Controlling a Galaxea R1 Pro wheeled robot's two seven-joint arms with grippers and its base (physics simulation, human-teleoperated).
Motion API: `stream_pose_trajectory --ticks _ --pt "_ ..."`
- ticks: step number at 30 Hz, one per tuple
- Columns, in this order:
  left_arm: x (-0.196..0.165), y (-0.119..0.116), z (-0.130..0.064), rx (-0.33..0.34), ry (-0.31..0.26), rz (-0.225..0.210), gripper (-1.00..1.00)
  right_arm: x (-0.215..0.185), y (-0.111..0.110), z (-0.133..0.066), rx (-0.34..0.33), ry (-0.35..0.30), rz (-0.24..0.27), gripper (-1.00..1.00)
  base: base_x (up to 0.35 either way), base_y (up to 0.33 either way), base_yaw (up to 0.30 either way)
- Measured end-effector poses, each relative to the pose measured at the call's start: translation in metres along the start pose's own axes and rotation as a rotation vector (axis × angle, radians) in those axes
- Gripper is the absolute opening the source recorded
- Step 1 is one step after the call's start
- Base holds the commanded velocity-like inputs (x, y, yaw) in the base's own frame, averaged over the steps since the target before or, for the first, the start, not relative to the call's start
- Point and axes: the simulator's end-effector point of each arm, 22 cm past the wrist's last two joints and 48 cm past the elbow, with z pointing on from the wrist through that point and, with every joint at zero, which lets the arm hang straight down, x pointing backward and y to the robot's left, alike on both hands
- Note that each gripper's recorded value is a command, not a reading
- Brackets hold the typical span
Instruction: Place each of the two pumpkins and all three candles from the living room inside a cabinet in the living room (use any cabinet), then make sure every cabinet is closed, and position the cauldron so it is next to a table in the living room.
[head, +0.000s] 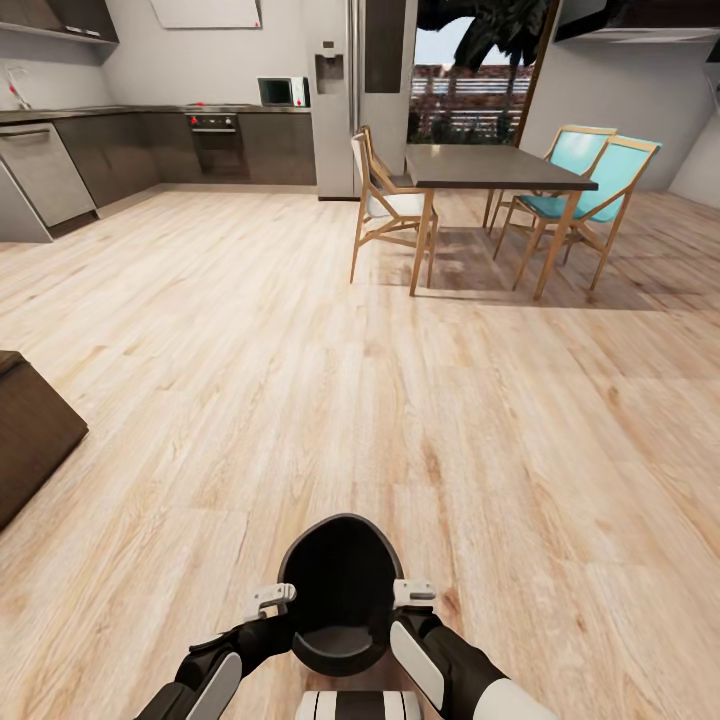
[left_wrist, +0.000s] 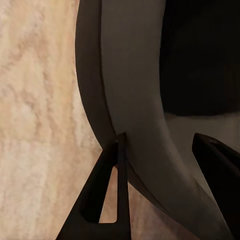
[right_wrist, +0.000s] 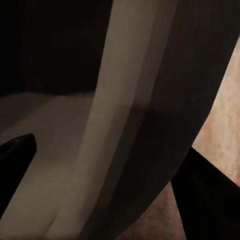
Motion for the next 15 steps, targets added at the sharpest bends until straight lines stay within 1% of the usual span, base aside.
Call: stream_pose_trajectory --ticks 3,5,7,8,15 --pt "0.0000 -0.0001 -0.0001 0.000 0.000 0.001 -1.00 0.0000 0.0000 0.0001 0.000 -0.001 0.001 -1.00 0.000 0.000 0.000" --pt "-0.0005 0.0005 -0.0001 -0.002 -0.001 0.002 -1.00 -0.0009 0.0001 0.0004 -0.001 -0.007 0.010 -1.00 0.000 0.000 0.000" --pt "-0.0060 0.0029 -0.0028 -0.014 -0.014 0.025 -1.00 -0.0057 -0.0004 -0.0022 0.001 -0.024 0.013 -1.00 0.000 0.000 0.000" --pt "-0.0078 0.0035 -0.0041 -0.017 -0.017 0.028 -1.00 -0.0073 -0.0016 -0.0032 0.004 -0.030 0.011 -1.00 0.000 0.000 0.000" --pt "-0.0085 0.0039 -0.0043 -0.018 -0.019 0.027 -1.00 -0.0079 -0.0017 -0.0030 0.004 -0.033 0.011 -1.00 0.000 0.000 0.000"
